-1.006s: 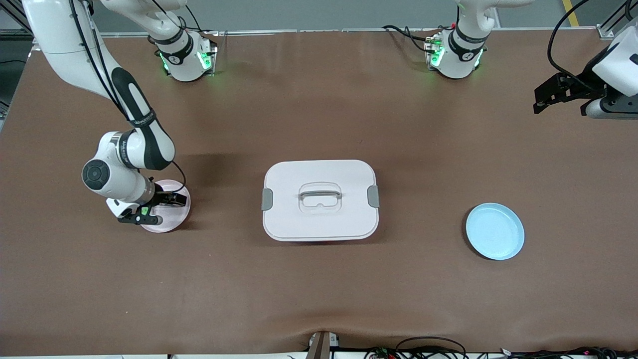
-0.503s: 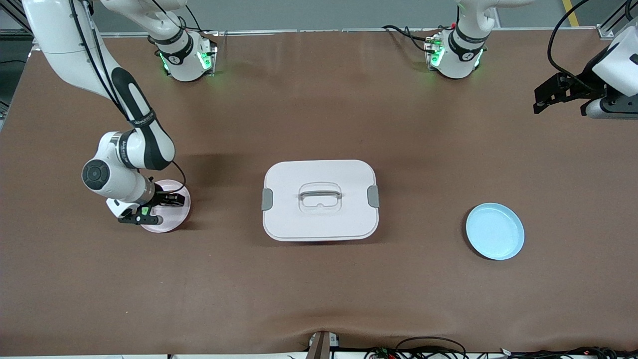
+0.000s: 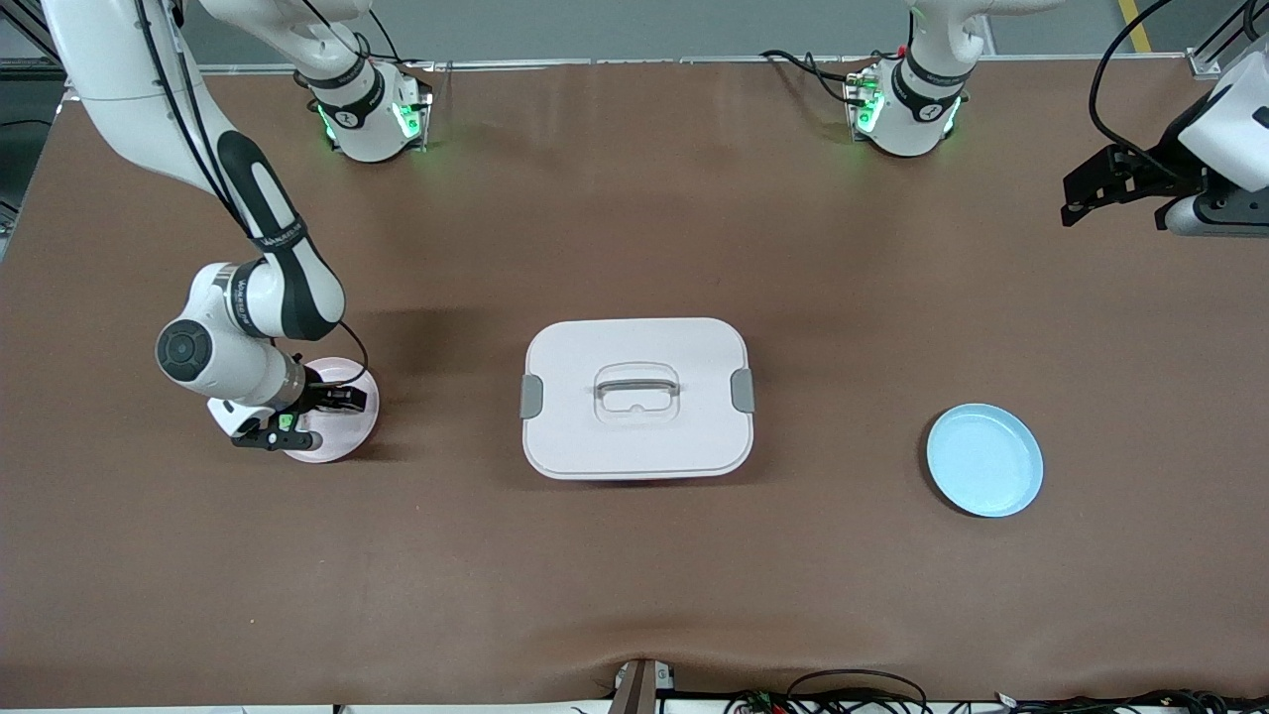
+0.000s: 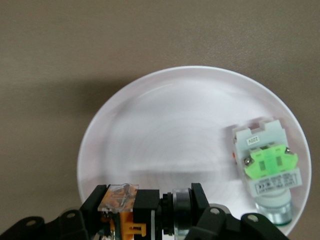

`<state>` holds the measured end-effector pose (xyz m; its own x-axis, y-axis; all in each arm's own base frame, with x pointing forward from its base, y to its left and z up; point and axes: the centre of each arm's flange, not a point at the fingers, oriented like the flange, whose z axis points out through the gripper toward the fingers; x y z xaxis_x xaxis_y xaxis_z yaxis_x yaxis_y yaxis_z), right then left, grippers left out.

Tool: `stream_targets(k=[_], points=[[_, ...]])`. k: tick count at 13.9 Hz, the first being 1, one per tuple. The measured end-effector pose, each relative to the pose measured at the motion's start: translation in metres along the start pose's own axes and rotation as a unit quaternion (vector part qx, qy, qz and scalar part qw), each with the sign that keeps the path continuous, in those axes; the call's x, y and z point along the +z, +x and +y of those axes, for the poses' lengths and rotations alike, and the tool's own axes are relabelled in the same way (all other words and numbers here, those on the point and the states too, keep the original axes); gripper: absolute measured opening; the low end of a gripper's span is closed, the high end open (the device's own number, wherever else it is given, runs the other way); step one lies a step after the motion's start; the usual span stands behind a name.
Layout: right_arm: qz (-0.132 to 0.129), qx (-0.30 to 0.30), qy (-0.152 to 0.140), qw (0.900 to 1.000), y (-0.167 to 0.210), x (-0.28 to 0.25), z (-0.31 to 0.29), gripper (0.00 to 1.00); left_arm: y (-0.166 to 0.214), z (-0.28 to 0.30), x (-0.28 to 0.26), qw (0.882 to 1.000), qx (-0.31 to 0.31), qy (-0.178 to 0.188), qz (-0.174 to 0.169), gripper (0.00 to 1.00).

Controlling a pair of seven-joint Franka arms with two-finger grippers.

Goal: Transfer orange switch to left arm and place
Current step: 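Lower the right gripper and close it on the black-orange switch, then lift the switch with the right gripper over the white box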

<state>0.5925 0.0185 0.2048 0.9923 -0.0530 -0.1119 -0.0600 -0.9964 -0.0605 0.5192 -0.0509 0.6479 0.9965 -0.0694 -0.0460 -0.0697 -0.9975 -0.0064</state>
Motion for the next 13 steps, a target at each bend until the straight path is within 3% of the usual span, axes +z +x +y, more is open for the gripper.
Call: stream_targets(k=[4, 8, 10, 13], points=[[-0.05, 0.031, 0.074, 0.996, 0.006, -0.067, -0.02, 0.72, 0.0, 0.0, 0.0, 1.0, 0.0, 0.0, 0.0, 1.0], [-0.074, 0.046, 0.137, 0.987, 0.009, -0.107, -0.039, 0.72, 0.0, 0.0, 0.0, 1.0, 0.0, 0.0, 0.0, 1.0], [-0.078, 0.062, 0.151, 0.984, 0.01, -0.115, -0.05, 0.72, 0.0, 0.001, 0.0, 1.0, 0.001, 0.0, 0.0, 1.0], [-0.084, 0.11, 0.149, 0.979, 0.008, -0.14, -0.094, 0.72, 0.0, 0.002, 0.0, 1.0, 0.002, 0.0, 0.0, 1.0]])
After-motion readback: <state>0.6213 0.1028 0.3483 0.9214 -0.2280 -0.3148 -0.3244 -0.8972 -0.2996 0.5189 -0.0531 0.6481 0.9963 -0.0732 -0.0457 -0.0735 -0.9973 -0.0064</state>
